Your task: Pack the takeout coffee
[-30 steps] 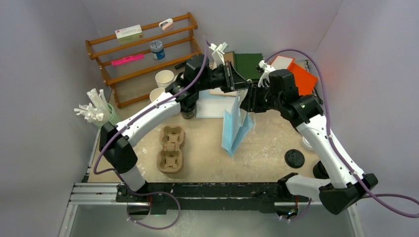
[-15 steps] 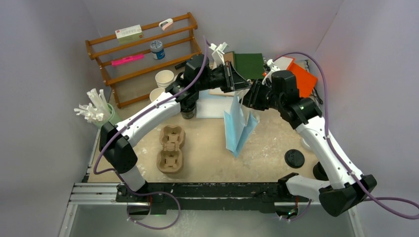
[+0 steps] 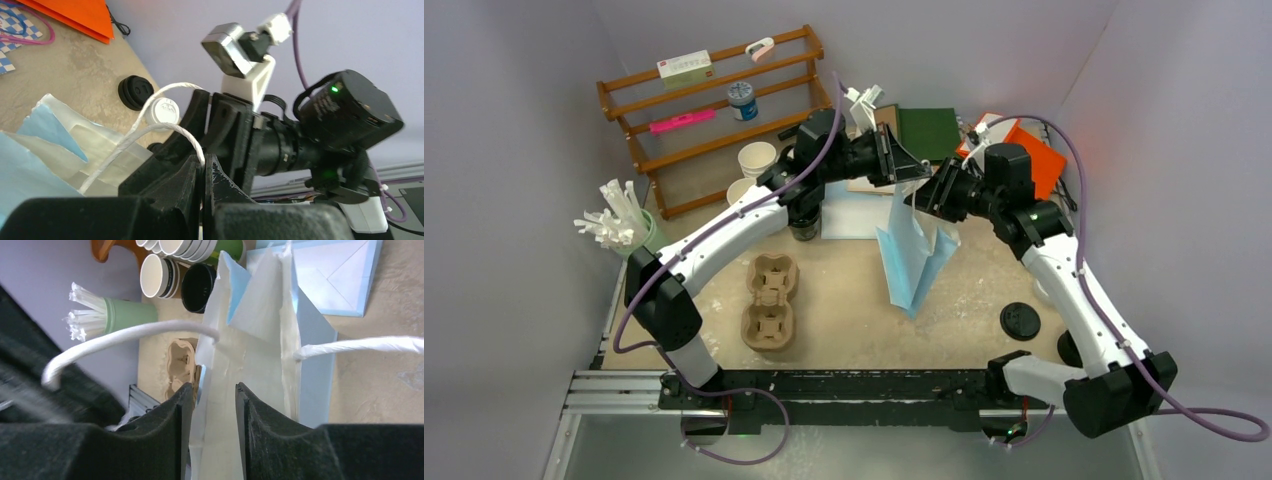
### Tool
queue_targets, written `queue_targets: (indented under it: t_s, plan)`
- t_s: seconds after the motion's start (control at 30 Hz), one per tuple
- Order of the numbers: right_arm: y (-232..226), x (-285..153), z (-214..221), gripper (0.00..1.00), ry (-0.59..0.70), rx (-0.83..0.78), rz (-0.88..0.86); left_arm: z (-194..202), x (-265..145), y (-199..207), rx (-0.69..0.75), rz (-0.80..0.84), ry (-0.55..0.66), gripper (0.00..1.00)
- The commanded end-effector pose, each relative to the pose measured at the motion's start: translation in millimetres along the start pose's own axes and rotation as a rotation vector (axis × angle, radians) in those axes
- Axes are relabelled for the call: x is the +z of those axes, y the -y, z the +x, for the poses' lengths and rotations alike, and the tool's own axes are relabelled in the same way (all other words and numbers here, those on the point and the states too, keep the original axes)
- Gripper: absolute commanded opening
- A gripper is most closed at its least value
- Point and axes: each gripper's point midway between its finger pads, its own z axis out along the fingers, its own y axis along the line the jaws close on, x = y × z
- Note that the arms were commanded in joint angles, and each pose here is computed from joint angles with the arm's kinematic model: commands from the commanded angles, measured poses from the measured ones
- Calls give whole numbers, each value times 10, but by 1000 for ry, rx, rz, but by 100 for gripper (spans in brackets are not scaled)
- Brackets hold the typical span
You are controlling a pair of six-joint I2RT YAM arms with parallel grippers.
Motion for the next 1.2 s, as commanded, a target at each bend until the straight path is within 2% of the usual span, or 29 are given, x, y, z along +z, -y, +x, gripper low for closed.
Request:
queue_targets:
  t_s: [0.0,0.2,0.27,0.37,0.4,0.47,0.57,0.67,0.77,0.87,1.03,1.1,1.17]
  plan:
    - [-132,-6,4,41,-15,64,-121,-132,-147,396,64,90,31,0]
    - [20,83,169,38,-89,61,-85,-147,-150,423,69,95,34,0]
    - [32,73,159,27,-82,58,-77,-147,-151,426,69,96,34,0]
    - [26,36,108,16,-55,38,-64,-102,-155,359,52,70,16,1]
    - [37,23,94,11,-49,36,-53,-108,-161,356,51,67,18,5]
    - [57,1,64,0,-37,28,-29,-135,-179,336,50,57,25,20]
    - [98,-33,22,0,-14,21,5,-257,-270,270,37,18,54,46]
    - [118,-67,-21,0,15,26,26,-457,-475,148,28,-47,96,62]
    - [135,-92,-66,0,54,35,38,-558,-734,41,26,-116,133,74]
    - [181,-107,-111,0,87,45,66,-476,-979,-145,9,-198,158,76]
    - [175,-134,-138,0,105,63,74,89,-1141,-644,-95,-280,99,62]
    - [170,-146,-99,0,93,67,66,309,-1119,-809,-143,-278,53,61]
    - [160,-155,-66,0,84,66,54,459,-1057,-947,-156,-281,21,66]
